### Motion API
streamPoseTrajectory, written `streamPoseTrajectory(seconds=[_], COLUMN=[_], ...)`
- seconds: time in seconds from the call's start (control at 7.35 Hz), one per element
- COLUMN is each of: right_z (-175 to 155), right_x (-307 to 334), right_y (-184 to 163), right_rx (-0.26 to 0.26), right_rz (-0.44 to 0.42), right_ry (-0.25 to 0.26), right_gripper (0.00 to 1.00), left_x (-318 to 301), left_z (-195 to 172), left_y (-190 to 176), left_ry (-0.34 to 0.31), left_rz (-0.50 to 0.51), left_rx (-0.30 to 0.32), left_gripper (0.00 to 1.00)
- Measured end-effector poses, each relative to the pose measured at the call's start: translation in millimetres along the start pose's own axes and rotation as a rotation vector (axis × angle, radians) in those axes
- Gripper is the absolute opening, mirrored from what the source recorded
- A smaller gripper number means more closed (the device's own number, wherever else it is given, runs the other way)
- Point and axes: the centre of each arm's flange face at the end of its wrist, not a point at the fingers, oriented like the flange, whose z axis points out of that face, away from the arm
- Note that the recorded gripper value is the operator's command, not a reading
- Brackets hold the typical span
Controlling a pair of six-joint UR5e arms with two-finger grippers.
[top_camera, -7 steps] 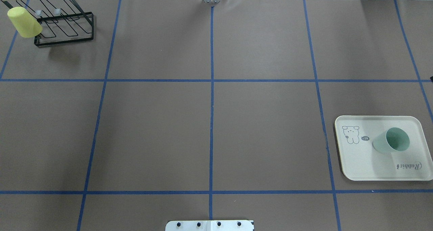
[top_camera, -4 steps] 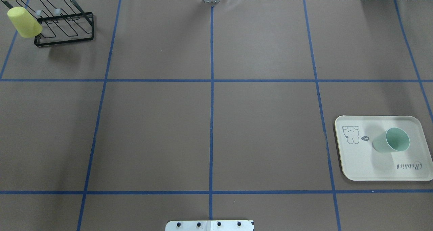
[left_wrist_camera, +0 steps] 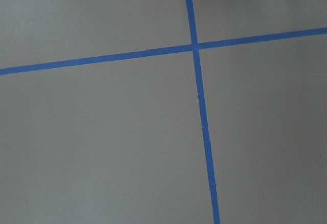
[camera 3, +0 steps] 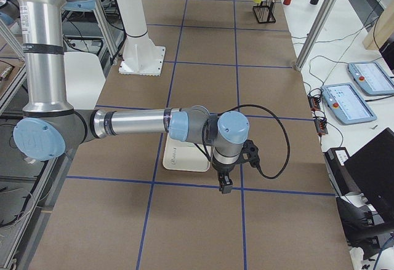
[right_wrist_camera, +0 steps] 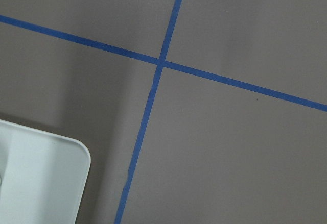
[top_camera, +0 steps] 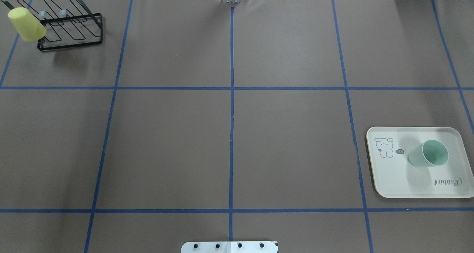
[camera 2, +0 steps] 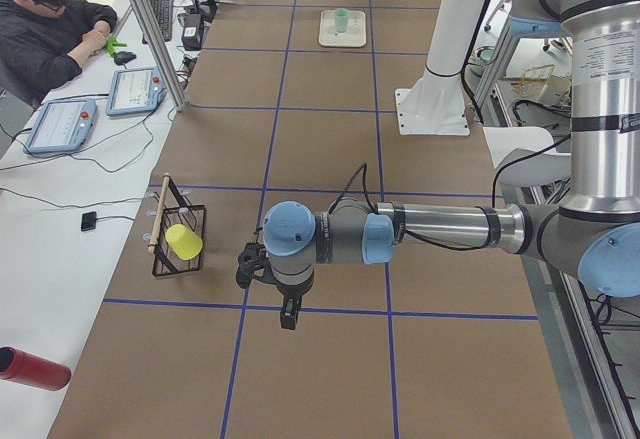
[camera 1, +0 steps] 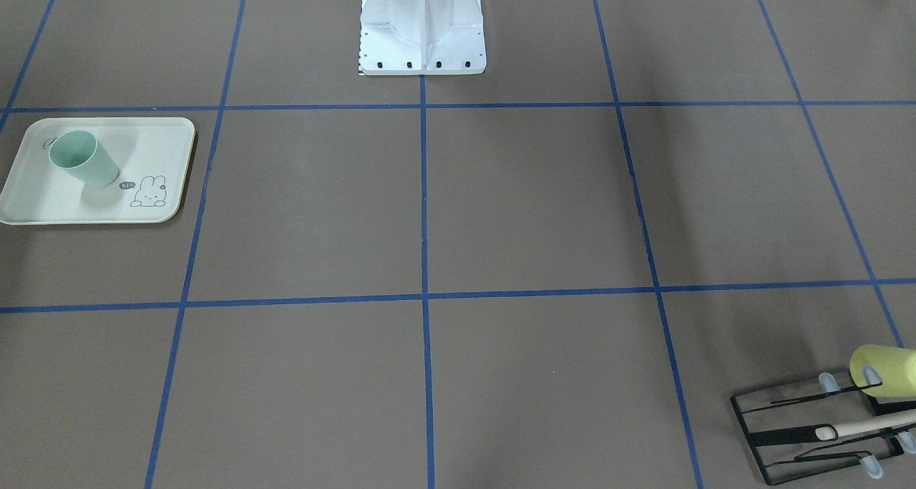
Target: Left arm grabs green cup and hands to right arm on tray
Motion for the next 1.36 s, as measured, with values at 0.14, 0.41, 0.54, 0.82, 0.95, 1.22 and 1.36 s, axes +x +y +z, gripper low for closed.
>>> streamPoseTrajectory(seconds=[0.14,0.41,0.54,0.82,0.95,1.22,1.36], right_z=[5.3,12.3,10.8,3.3,0.6,-1.5,-2.3], right_x=[3.2,5.3,3.9,-1.0,-3.1,-5.5,-6.2], right_y=[8.1,22.1,22.9,17.3,14.2,11.0,9.9], right_rx=[-0.008,-0.019,-0.016,0.009,0.024,0.037,0.040], right_rz=[0.011,0.067,0.101,0.173,0.189,0.200,0.199], right_ry=[-0.004,-0.008,-0.007,0.000,0.003,0.003,0.003], right_gripper=[1.00,1.00,1.00,1.00,1.00,1.00,1.00], left_x=[2.0,7.3,8.5,9.4,9.4,9.3,8.8], left_z=[-2.7,-8.8,-10.2,-13.2,-13.9,-14.3,-14.1], left_y=[-2.1,-1.2,-0.8,-0.4,-0.3,-0.3,-0.1], left_ry=[-0.004,-0.010,-0.011,-0.007,-0.006,-0.008,-0.010], left_rz=[0.008,0.025,0.028,0.028,0.029,0.028,0.023], left_rx=[0.008,0.023,0.026,0.034,0.035,0.036,0.035], left_gripper=[1.00,1.00,1.00,1.00,1.00,1.00,1.00])
